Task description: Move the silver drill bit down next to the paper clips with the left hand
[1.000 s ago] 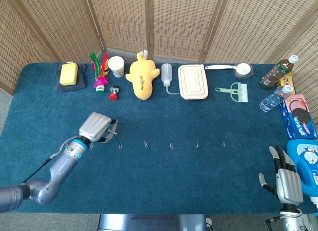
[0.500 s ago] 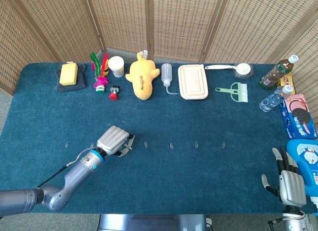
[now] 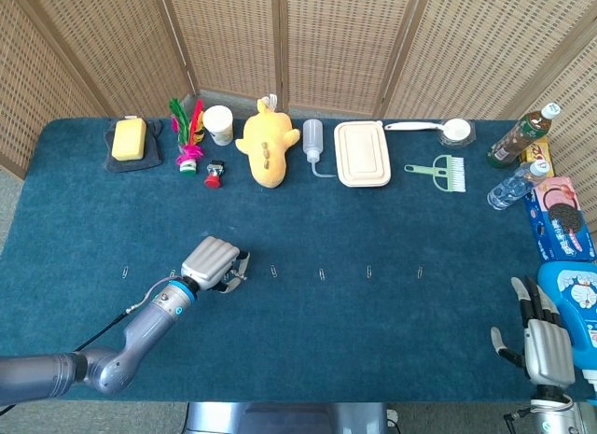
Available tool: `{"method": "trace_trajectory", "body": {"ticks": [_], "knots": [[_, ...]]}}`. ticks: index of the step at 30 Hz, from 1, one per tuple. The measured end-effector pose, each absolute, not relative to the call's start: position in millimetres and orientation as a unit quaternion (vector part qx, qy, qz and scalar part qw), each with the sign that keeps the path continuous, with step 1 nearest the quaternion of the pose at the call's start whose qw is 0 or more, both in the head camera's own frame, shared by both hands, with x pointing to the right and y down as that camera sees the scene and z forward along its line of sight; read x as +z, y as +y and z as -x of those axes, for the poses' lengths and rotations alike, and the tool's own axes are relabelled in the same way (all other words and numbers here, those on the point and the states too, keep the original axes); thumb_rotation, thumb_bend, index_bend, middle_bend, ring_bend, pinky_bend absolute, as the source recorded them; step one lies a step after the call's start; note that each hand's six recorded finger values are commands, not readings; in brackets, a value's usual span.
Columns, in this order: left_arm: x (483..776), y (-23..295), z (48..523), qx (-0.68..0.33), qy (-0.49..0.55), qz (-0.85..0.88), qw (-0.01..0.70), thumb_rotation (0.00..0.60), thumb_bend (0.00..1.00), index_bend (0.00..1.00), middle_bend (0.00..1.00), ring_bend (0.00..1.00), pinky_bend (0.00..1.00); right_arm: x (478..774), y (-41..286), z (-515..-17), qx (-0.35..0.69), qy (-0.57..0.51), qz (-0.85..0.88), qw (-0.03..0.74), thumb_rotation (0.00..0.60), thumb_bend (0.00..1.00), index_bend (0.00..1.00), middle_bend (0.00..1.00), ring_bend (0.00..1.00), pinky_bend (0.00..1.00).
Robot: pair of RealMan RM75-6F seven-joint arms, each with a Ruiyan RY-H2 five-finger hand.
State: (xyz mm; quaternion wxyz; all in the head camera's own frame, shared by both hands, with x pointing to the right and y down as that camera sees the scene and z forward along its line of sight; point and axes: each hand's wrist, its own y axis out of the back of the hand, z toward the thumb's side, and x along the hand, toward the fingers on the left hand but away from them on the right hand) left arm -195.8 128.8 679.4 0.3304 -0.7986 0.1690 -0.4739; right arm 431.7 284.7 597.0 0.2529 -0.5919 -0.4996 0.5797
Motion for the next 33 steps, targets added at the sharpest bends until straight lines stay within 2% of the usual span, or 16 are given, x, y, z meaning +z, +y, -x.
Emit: {"method": "trace_trajectory", "body": {"ticks": [12,19,28,33], "knots": [[687,133,195,-0.479,0.164,0.797,0.329,0.6,0.69,0.64,1.0,1.0,0.87,596,286,-433,0.581,-0.501,0.589,0.253,0.6,0.39,0.01,0.02,0.0,0.12],[680,125,201,-0.478,0.176,0.792,0.337,0.6,0.69,0.64,1.0,1.0,0.87,594,286,-433,0.581,-0.502,0.588,0.254,0.6,0.39,0.01,0.02,0.0,0.12],[661,87,256,-0.52,0.203,0.737,0.381,0.6,0.69,0.64,1.0,1.0,0.87,600,283,-424,0.578,-0.493,0.598,0.255,0.6,0.39,0.01,0.02,0.0,0.12],[662,74,287,-0.554,0.204,0.709,0.385,0.6,0.69,0.64,1.0,1.0,0.87,602,281,-420,0.576,-0.492,0.6,0.256,0.6,0.39,0.01,0.02,0.0,0.12]]}}
